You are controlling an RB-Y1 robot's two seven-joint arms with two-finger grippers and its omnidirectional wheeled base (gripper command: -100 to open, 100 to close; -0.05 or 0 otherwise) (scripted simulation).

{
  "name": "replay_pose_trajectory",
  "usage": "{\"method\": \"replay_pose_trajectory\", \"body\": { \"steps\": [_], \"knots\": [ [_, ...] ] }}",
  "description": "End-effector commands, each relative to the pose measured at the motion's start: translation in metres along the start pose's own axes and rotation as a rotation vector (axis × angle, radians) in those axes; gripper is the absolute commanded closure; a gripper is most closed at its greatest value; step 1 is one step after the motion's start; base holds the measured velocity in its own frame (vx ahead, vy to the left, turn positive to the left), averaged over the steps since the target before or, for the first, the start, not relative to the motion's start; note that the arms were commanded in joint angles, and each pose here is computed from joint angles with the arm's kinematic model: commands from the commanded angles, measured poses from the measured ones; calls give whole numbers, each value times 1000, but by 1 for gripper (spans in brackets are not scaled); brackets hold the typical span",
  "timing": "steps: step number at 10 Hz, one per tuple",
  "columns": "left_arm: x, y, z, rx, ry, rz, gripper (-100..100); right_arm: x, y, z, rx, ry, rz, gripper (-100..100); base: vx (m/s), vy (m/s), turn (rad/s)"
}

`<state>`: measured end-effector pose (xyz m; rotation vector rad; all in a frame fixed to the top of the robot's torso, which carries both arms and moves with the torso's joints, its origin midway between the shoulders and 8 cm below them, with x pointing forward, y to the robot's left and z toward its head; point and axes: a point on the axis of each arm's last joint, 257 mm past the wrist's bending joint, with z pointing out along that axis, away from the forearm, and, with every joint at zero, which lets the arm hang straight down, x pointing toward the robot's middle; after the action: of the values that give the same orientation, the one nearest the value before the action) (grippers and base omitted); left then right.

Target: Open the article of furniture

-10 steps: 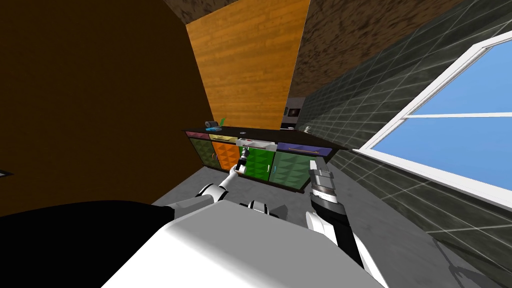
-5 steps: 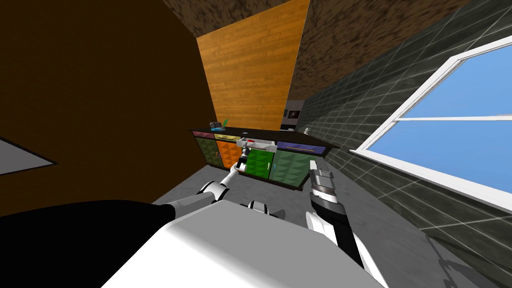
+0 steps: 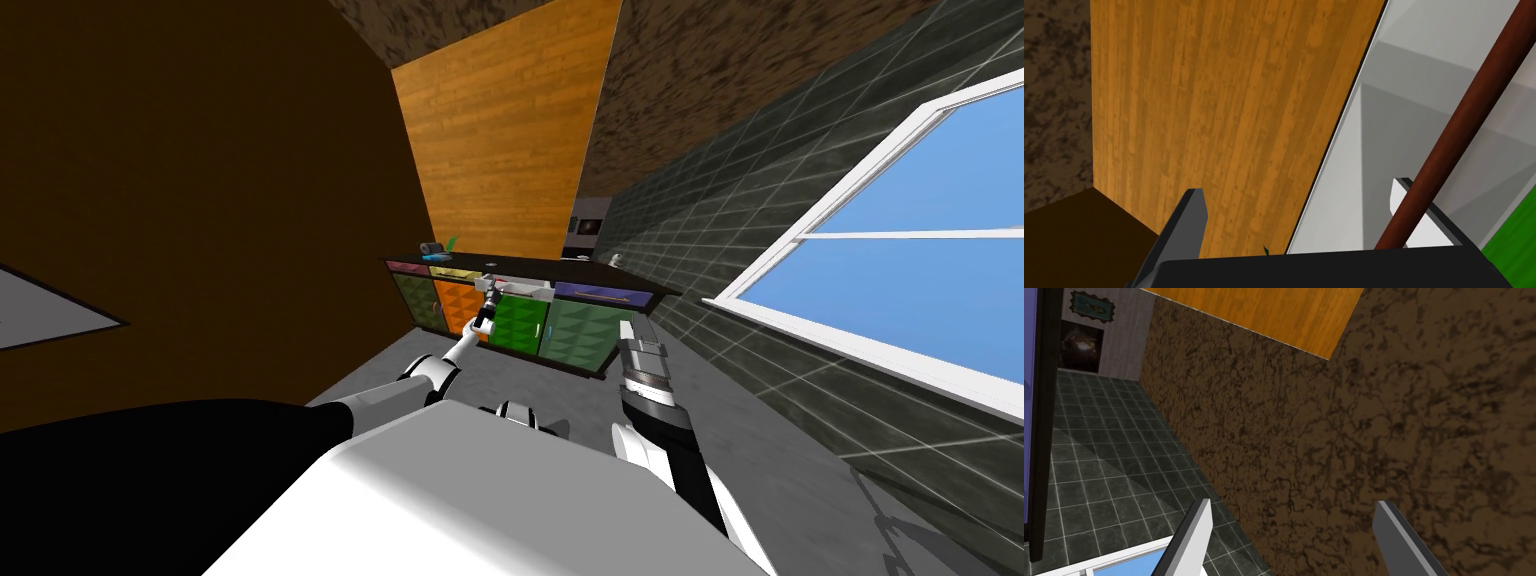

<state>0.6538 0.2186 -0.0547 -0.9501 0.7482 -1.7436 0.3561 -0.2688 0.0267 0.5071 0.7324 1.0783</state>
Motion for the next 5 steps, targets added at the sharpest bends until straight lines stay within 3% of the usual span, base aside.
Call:
{"method": "replay_pose_trajectory", "body": {
  "steps": [1, 2, 5],
  "knots": [
    [-1, -1, 5, -6, 0, -1, -100, 0, 0, 0, 0, 0, 0, 0, -16, -2, -1],
    [-2, 0, 5, -10, -2, -1, 0, 0, 0, 0, 0, 0, 0, 0, 0, 0, 0],
    [-3, 4, 2, -18, -6, -1, 0, 0, 0, 0, 0, 0, 0, 0, 0, 0, 0]
  ]
}}
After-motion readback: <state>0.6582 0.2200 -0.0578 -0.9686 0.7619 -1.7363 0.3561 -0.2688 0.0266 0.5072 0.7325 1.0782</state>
